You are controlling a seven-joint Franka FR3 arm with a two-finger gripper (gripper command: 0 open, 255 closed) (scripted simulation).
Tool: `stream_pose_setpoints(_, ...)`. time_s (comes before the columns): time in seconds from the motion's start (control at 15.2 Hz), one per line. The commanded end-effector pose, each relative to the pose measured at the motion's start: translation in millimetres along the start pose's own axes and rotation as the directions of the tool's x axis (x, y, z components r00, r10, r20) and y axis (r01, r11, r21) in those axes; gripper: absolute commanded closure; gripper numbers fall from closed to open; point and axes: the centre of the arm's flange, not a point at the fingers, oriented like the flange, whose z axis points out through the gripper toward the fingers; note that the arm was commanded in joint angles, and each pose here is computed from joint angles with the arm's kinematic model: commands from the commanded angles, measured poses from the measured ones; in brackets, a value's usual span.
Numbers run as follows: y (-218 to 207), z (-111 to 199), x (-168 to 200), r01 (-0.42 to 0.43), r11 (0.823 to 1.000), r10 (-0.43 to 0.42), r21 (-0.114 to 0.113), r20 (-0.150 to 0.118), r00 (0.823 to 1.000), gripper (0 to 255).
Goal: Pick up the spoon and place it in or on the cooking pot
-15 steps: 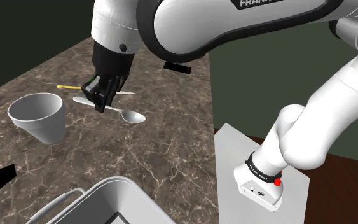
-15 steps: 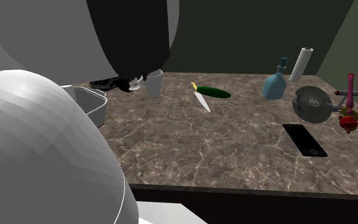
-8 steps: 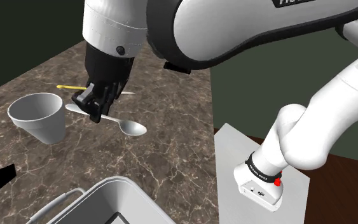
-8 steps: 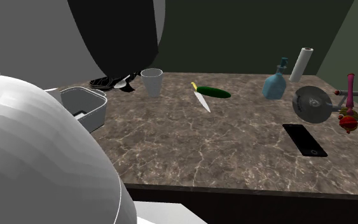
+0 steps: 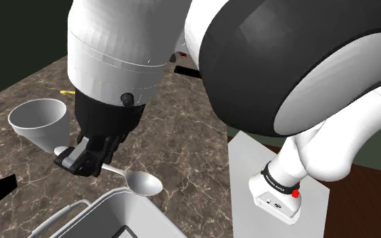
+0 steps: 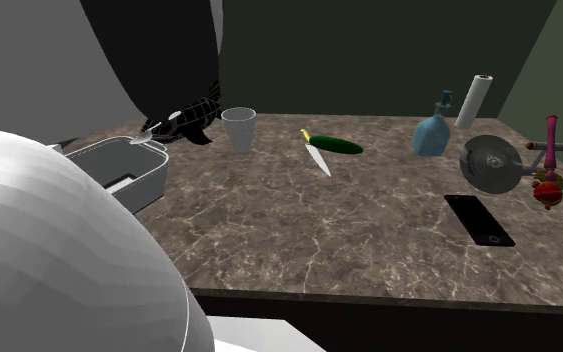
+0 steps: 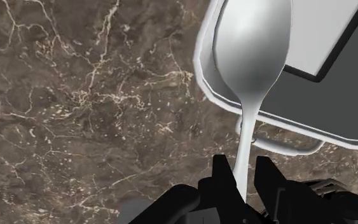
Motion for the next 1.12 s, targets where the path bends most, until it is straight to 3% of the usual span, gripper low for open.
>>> stream_pose_setpoints(0.0, -24, -3, -14, -0.002, 1.000, 0.002, 0.000, 0.000, 1.000, 255)
stream_pose_setpoints(0.66, -136, -10, -83, -0.002, 1.000, 0.002, 0.000, 0.000, 1.000, 255)
stream_pose_setpoints(1.06, -134, 15, -90, -0.002, 1.000, 0.002, 0.000, 0.000, 1.000, 255)
